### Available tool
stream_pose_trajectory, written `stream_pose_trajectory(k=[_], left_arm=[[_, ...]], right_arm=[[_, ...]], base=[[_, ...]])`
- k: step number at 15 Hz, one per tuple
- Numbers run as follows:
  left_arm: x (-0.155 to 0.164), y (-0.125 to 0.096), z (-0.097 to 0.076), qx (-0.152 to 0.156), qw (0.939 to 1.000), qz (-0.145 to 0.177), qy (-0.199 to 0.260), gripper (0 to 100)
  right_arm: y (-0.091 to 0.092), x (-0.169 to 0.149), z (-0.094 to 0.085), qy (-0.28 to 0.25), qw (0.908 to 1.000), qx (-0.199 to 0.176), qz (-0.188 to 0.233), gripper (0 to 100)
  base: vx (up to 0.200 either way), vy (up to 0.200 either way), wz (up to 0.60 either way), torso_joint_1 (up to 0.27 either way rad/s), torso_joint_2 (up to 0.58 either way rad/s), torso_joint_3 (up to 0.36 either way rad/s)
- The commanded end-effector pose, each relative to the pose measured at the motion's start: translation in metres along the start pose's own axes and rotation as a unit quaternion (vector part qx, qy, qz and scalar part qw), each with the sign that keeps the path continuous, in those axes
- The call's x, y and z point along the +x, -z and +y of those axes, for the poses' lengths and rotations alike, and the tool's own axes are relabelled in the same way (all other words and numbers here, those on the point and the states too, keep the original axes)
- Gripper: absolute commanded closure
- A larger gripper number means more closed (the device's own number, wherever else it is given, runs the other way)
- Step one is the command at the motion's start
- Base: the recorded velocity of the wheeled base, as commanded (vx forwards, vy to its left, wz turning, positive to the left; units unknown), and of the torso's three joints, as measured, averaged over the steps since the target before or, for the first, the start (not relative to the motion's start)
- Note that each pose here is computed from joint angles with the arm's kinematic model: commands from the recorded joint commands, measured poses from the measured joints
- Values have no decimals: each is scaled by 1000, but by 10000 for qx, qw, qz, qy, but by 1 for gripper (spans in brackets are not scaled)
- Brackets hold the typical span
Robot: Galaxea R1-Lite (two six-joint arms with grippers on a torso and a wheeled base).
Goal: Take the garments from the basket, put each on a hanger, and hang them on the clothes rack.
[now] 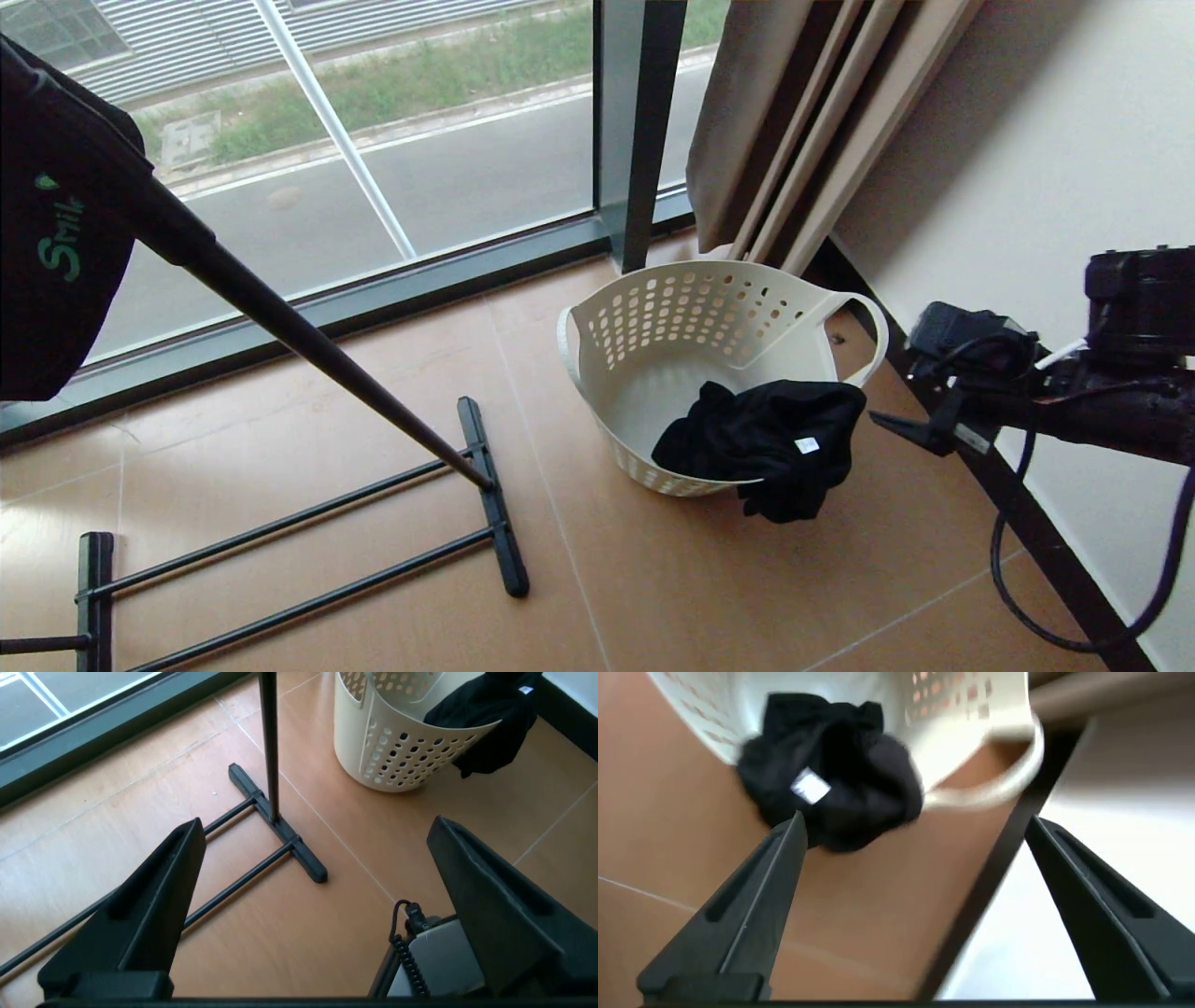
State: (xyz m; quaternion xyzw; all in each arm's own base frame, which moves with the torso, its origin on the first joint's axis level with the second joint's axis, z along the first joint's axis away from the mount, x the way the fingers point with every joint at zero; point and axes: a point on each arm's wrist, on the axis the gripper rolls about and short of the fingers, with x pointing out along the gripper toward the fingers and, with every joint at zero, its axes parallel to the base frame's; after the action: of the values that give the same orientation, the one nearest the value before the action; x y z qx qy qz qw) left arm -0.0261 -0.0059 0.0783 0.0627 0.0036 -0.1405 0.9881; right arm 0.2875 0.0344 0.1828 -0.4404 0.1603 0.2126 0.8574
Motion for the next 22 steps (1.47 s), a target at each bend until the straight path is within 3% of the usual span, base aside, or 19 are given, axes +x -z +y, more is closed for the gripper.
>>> stream_pose_trajectory(k=[1, 4, 6, 14, 22], left_arm=[[0, 0, 0, -2, 10000, 9, 1, 0], [0, 0, 0, -2, 10000, 9, 1, 0], [0, 0, 0, -2, 10000, 9, 1, 0], [0, 0, 0, -2, 10000, 9, 1, 0], [0, 0, 0, -2, 10000, 9, 1, 0]], right_arm=[[5, 50, 2, -317, 9980, -498, 204, 0], [5, 80, 9, -321, 9936, -926, 558, 0], [3, 93, 10, -209, 9915, -1018, 783, 0], [11, 129, 16, -190, 9876, -1056, 1147, 0], [14, 159, 13, -74, 9872, -1042, 1203, 0]], base=[[0, 0, 0, 0, 0, 0], [0, 0, 0, 0, 0, 0], [0, 0, 0, 0, 0, 0], [0, 0, 0, 0, 0, 0], [0, 0, 0, 0, 0, 0]])
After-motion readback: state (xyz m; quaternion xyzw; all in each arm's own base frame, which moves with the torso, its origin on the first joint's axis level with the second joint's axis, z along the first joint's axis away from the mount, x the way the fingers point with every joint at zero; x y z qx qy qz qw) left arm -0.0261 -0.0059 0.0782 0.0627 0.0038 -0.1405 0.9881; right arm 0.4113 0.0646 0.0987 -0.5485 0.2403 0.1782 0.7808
